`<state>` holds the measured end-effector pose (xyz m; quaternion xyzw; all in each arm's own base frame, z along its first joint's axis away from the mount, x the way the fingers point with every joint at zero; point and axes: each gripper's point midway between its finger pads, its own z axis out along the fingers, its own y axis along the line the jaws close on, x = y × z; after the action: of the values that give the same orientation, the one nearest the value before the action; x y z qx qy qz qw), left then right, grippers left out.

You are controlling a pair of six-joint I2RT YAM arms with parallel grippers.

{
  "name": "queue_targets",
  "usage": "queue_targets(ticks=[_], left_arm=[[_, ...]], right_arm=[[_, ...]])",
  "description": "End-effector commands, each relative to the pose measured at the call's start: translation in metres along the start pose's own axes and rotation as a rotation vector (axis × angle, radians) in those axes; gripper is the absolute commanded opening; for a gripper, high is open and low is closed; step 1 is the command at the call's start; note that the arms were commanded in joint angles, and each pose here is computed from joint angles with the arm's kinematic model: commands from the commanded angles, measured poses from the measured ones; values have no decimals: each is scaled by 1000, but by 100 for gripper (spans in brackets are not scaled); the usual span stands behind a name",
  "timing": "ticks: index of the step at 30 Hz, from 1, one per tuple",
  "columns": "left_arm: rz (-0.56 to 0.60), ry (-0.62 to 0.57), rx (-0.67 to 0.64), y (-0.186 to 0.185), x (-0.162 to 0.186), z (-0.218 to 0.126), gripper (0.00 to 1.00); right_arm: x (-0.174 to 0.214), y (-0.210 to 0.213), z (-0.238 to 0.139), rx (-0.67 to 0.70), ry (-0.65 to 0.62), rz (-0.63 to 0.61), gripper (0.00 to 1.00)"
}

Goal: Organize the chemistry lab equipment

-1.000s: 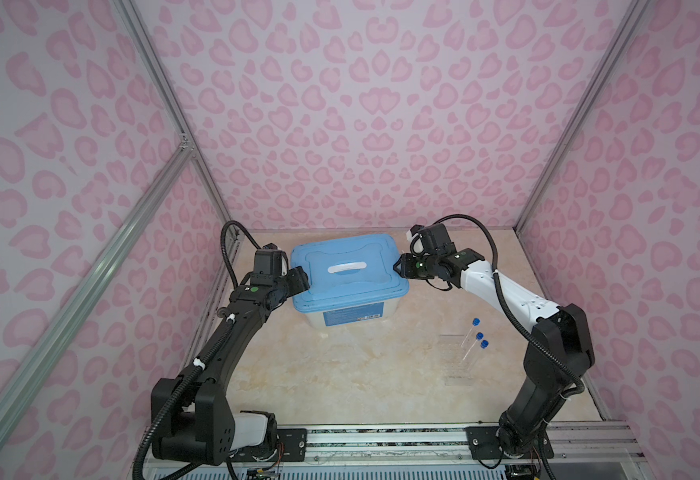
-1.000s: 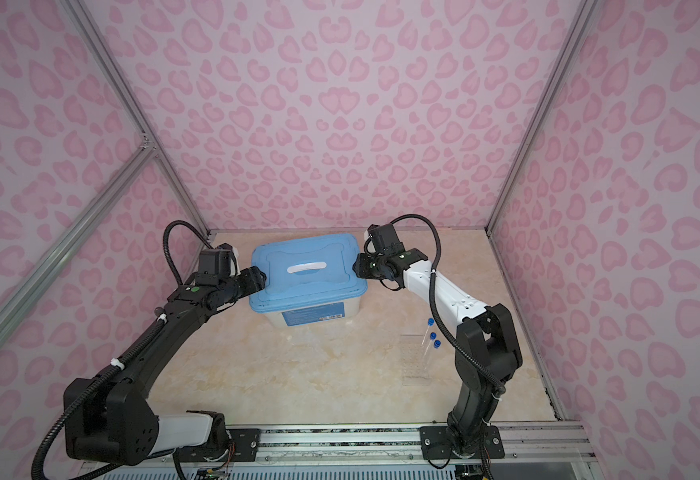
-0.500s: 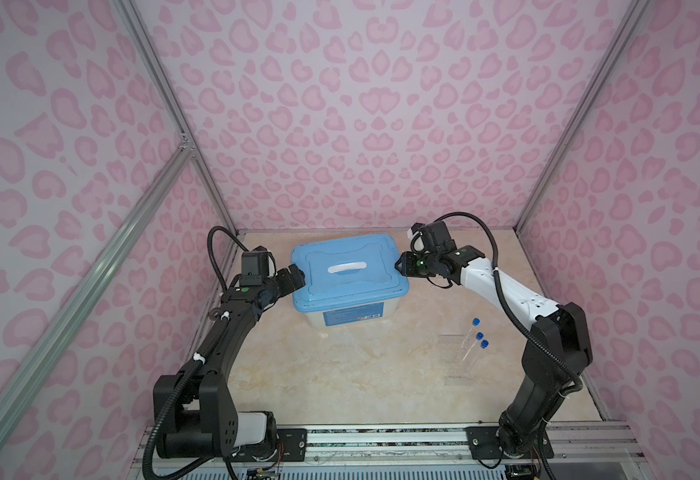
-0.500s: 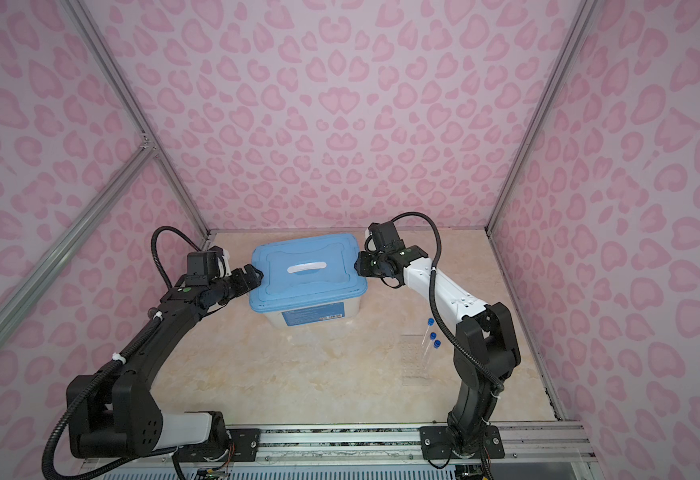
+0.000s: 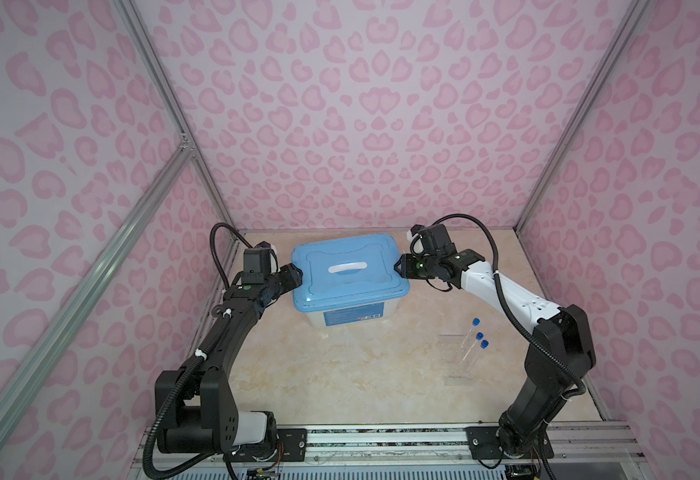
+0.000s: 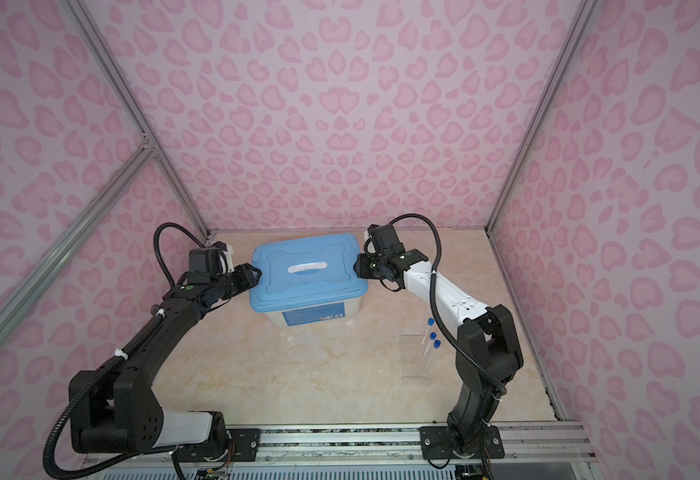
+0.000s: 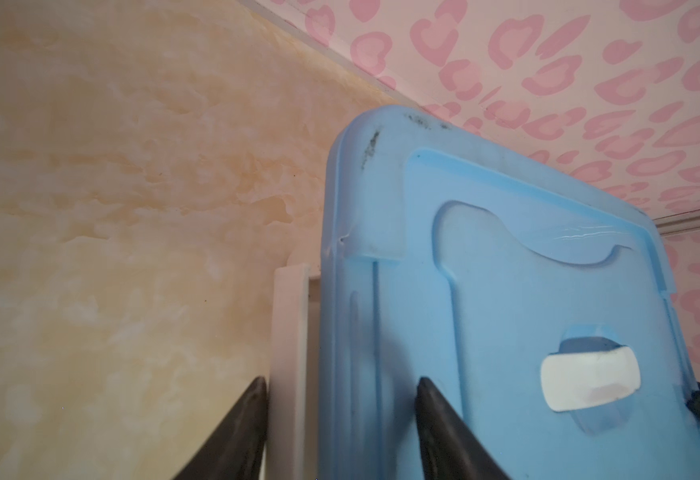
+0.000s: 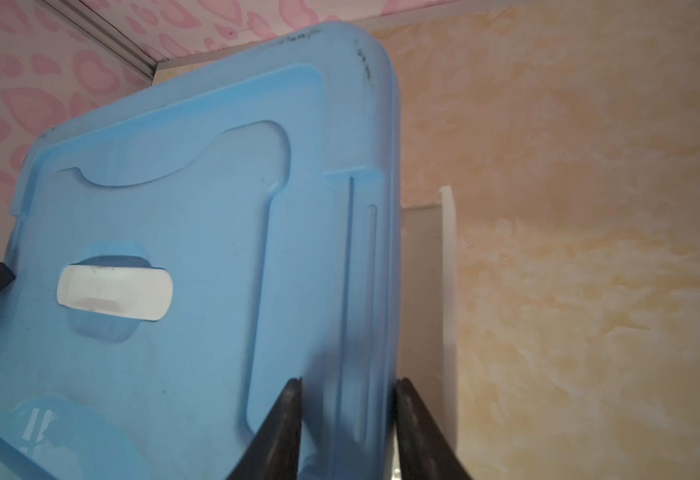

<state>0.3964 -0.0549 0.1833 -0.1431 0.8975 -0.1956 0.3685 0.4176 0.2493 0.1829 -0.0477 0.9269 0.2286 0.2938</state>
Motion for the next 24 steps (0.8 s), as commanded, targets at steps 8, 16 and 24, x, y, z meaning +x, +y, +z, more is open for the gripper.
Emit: queue_targets(ticks=[8,16,24], left_arm=[[130,133,-80,-15,33,5,43],[196,202,-176,-11,58,20,38],[154,198,-147,-11,57,22,39]], right_arm=[[42,-16,-1,75,141,9,37],[37,-10,-12,59,115,-1,37],[4,-18,-56,24,34,18,68]])
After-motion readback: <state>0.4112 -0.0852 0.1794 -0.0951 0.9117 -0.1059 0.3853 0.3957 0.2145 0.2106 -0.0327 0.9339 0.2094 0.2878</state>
